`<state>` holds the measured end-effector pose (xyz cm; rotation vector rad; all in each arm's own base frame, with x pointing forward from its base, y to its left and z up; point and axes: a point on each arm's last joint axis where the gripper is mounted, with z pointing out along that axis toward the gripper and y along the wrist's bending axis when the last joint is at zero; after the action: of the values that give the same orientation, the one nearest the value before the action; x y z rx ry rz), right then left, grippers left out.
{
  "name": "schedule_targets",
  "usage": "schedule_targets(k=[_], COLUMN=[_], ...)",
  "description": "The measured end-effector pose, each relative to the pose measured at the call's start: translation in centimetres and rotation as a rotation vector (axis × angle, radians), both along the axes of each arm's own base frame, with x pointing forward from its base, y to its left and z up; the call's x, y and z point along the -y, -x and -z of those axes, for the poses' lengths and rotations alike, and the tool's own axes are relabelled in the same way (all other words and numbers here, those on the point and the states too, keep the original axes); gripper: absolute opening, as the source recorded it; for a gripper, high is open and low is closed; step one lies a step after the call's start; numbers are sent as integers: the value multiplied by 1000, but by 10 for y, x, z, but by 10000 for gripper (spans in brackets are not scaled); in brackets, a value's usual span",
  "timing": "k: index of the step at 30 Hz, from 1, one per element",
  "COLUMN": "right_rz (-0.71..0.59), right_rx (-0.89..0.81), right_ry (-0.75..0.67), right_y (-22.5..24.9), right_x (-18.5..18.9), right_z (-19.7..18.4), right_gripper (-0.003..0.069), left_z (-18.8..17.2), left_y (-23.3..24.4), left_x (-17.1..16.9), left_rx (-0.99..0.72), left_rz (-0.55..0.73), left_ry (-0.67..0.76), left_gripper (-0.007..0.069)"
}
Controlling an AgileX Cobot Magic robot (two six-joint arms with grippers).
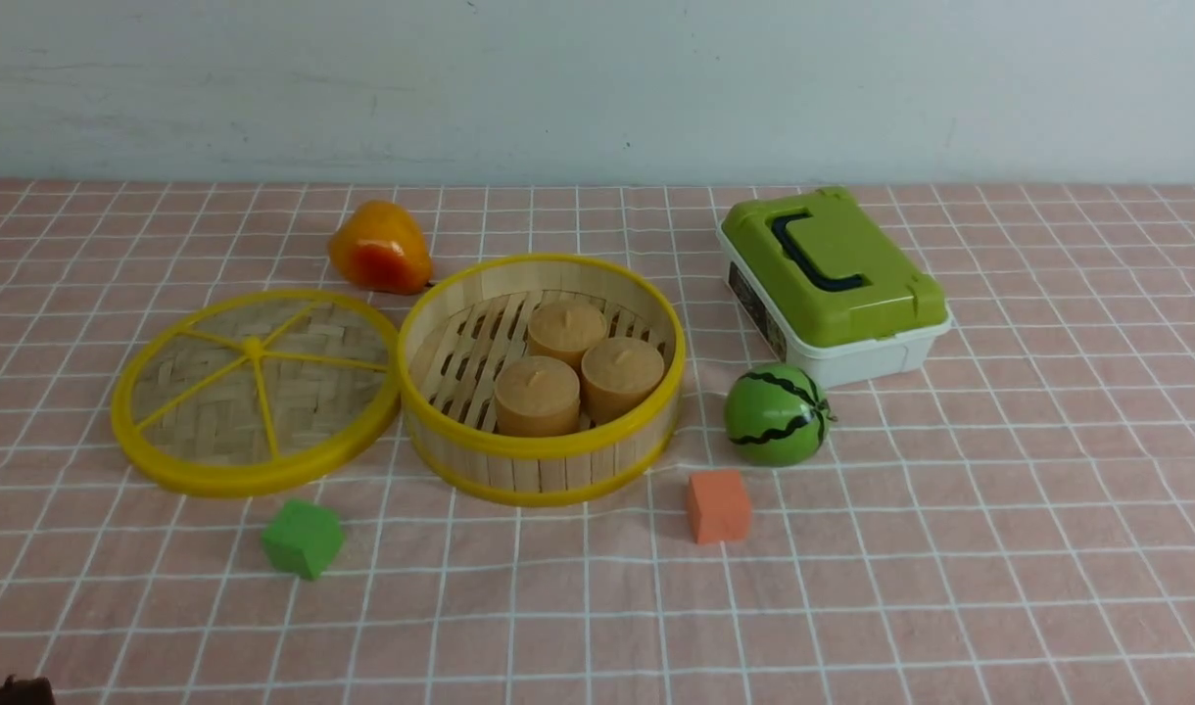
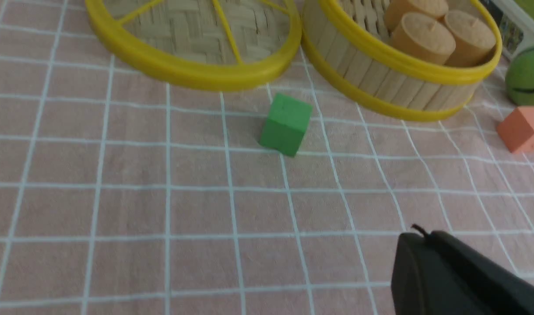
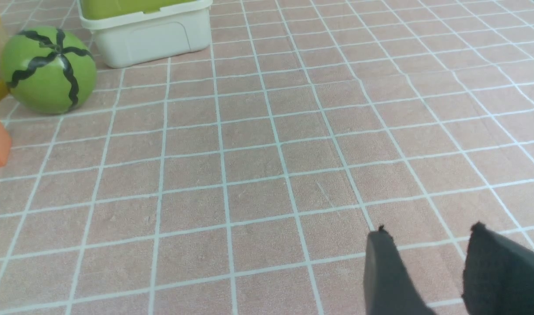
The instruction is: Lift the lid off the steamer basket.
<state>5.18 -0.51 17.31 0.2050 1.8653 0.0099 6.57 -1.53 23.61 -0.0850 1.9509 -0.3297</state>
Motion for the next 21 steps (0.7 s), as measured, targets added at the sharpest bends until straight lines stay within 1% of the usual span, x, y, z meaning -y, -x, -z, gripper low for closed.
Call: schedule_targets(k=[4, 6, 8, 10, 11, 14, 21], right_rz=[0, 0, 0, 0, 0, 0, 0], right_rx=[0, 0, 0, 0, 0, 0, 0], right_ry=[0, 0, 0, 0, 0, 0, 0], right_y=[0, 0, 0, 0, 0, 0, 0], right_x=[0, 0, 0, 0, 0, 0, 0], right_z=[0, 0, 0, 0, 0, 0, 0], right_gripper=[242, 242, 242, 242, 242, 242, 242], left_z=[23, 36, 52, 56, 61, 68, 68], left_y=[9, 11, 11, 12, 13, 14, 14], left_x=[-7, -8, -8, -8, -8, -7, -7], left_rx=[195, 220, 183, 160, 110, 53, 49], left_rz=[-63, -77, -78, -76, -71, -65, -69], left_ry=[-32, -36, -36, -33, -32, -38, -36], left_gripper=[-13, -13, -13, -13, -13, -13, -13])
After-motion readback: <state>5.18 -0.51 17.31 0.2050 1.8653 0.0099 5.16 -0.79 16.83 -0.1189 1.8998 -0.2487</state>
